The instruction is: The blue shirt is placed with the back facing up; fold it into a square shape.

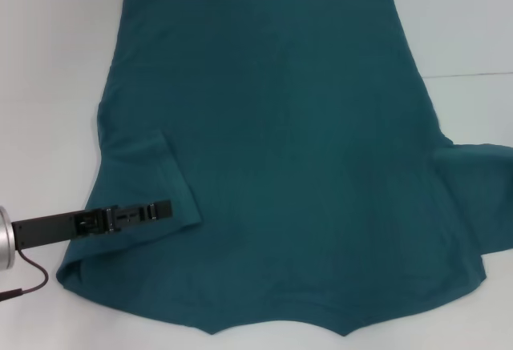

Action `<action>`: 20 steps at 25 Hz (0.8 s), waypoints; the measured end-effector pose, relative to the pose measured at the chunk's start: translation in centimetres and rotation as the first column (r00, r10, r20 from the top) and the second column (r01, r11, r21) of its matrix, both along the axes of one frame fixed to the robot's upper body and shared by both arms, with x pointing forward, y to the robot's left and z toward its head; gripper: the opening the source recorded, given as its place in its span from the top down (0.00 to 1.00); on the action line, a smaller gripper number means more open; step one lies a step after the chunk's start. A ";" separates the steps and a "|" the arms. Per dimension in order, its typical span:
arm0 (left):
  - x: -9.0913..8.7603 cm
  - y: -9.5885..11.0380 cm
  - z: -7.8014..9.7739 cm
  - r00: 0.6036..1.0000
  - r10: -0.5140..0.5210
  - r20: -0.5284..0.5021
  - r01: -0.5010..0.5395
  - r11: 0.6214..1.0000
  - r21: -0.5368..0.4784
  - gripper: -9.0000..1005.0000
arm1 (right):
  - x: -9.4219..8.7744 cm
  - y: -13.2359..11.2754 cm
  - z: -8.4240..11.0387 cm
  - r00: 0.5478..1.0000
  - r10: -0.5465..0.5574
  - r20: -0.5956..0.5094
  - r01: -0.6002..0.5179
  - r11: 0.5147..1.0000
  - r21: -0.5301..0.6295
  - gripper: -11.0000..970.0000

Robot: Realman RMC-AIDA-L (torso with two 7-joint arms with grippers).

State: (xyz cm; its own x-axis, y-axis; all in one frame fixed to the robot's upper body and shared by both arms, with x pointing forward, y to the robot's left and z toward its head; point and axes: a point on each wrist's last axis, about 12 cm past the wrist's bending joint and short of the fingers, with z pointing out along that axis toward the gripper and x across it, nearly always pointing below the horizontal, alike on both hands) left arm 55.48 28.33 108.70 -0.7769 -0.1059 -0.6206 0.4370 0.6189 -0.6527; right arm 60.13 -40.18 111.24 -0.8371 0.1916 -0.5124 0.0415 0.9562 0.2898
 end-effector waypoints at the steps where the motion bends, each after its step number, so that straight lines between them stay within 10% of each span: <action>1: 0.0 0.0 0.0 1.000 0.000 0.000 0.000 1.000 0.000 0.19 | 0.0 -0.1 0.2 1.000 -0.008 0.002 0.008 1.000 -0.009 0.97; 20: 0.2 -0.2 0.1 1.000 0.000 0.004 0.000 1.000 0.000 0.19 | 3.2 2.6 3.5 0.999 0.024 0.031 -0.023 1.000 -0.017 0.97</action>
State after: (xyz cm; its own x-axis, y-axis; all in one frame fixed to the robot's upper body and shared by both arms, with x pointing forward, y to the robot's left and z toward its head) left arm 55.69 28.14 108.85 -0.7741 -0.1057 -0.6241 0.4401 0.6188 -0.6507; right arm 63.29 -37.63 114.78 -0.8249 0.1631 -0.5412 0.0101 0.9616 0.2744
